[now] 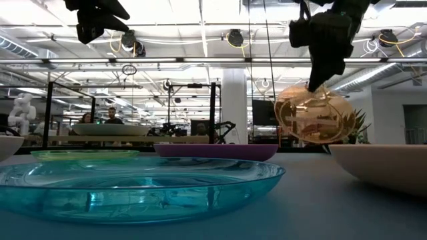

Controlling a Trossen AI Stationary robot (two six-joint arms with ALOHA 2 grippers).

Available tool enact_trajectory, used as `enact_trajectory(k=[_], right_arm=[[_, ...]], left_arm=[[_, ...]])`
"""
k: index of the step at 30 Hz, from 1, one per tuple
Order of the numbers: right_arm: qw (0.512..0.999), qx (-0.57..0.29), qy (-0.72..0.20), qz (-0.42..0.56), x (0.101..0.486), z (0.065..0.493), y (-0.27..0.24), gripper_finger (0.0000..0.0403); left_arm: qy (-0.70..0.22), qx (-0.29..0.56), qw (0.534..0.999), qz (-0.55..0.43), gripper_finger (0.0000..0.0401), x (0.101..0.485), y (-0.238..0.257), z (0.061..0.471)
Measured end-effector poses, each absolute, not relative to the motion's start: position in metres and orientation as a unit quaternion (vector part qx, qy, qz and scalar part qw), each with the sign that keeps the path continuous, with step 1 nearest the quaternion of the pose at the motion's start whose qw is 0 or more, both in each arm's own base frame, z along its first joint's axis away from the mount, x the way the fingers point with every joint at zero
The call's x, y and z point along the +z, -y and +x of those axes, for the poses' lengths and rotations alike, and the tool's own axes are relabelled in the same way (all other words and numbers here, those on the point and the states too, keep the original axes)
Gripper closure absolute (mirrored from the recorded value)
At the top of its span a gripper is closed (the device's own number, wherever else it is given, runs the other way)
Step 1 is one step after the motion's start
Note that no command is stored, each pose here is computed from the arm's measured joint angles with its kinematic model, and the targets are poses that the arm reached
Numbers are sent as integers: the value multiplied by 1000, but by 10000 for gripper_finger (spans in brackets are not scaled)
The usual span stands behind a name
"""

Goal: Place and stack plates onto a shelf
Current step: Put the orange plate on the shelf

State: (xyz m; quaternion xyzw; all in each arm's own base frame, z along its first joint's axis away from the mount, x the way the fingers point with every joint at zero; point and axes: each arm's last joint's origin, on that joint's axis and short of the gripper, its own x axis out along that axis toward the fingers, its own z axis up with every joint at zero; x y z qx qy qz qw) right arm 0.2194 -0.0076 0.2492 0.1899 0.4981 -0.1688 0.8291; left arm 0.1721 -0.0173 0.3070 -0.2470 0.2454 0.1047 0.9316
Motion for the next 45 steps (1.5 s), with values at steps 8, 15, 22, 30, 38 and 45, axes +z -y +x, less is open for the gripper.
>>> enact_trajectory(k=[8,15,22,30,38,45], right_arm=[[850,-155,-467,189,266,215,6,402],[885,-109,-430,144,299,222,-2,403],[903,-99,-400,122,327,223,-6,403],[920,-95,-367,101,351,224,-6,403],[939,-81,-327,72,371,225,-5,403],[958,-73,-275,33,388,237,-5,403]], left_arm=[[-245,106,932,-247,283,307,17,172],[-241,117,931,-246,283,307,17,172],[-235,131,929,-255,283,307,16,172],[-234,133,928,-259,283,307,16,172],[-232,137,923,-276,283,307,16,172],[-229,142,918,-291,283,307,16,172]])
